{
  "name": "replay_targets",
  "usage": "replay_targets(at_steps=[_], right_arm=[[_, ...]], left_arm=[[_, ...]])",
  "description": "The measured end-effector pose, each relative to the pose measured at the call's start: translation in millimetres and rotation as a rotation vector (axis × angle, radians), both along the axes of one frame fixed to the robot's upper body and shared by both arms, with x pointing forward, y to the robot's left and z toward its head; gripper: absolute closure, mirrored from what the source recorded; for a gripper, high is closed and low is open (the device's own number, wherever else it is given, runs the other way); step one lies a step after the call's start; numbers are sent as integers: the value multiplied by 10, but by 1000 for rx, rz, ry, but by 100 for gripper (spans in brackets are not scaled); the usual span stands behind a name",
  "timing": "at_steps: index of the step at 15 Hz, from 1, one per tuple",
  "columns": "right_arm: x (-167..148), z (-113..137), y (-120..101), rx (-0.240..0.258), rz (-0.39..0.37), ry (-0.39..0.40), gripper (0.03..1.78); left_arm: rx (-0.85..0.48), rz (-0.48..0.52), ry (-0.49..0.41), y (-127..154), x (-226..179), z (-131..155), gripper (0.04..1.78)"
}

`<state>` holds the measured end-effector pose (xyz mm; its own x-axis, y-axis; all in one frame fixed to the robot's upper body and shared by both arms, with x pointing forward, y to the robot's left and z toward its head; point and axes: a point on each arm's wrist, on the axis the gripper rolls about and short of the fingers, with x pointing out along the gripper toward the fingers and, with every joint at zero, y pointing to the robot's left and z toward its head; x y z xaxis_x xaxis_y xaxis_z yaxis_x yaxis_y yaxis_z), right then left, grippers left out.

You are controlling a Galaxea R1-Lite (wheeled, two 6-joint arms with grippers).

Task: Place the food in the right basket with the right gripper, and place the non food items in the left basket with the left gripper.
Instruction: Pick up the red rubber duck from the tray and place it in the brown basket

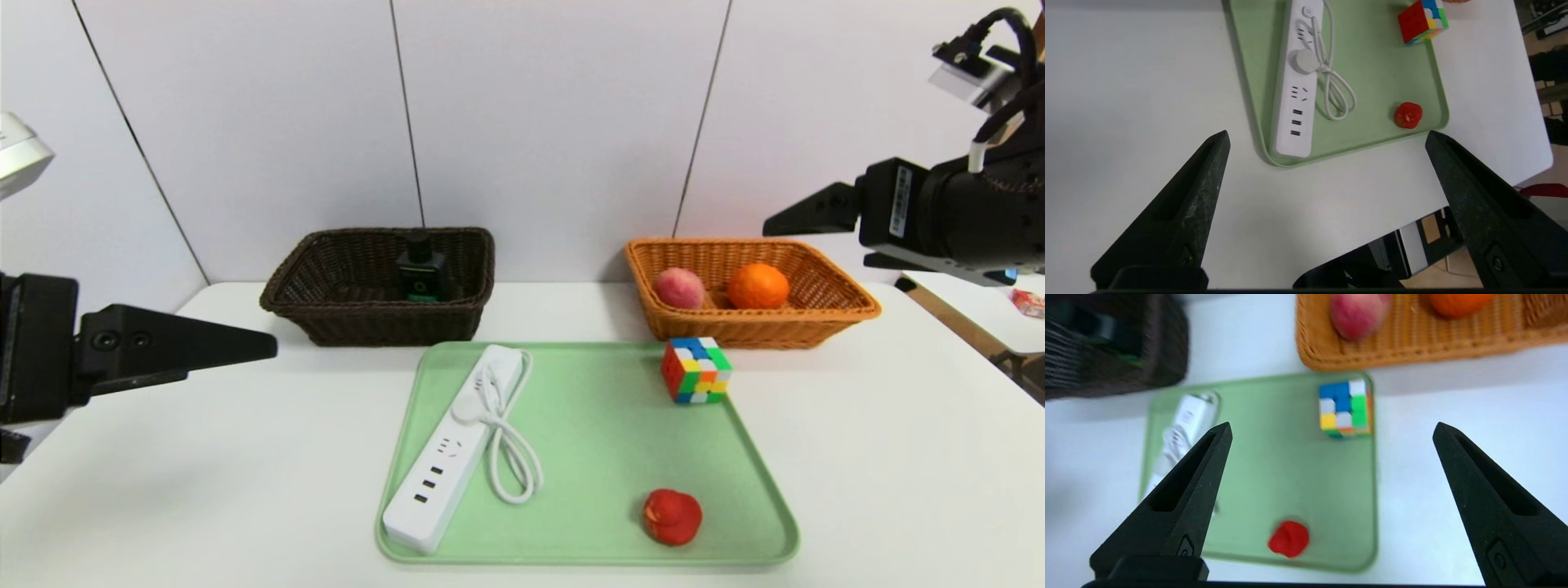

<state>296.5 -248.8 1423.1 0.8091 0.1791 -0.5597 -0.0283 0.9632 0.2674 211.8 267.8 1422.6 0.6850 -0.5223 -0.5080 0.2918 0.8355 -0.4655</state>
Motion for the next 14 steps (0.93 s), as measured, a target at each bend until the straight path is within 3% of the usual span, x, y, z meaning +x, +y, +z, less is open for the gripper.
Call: replay_targets(at_steps=[2,5,10,12,14], right_arm=[[-51,-128,-14,-49,-1,78,12],[-93,-197,-27,-67,-2,100,12],[-48,-130,-38,-21,-20,28,12],[-23,-129,-52,-14,-29,22,12],[10,-137,-46,-9,-34,19,12]], left_arm=[[-18,-83,23,-227,103,64,13],[61,-246,-25,-559,241,-28,13],[124,-519,-167,-999,526,-693,13],[90,-681,-275,-1158,630,-981,13],[57,-768,-368,-1330,751,-1201,13]])
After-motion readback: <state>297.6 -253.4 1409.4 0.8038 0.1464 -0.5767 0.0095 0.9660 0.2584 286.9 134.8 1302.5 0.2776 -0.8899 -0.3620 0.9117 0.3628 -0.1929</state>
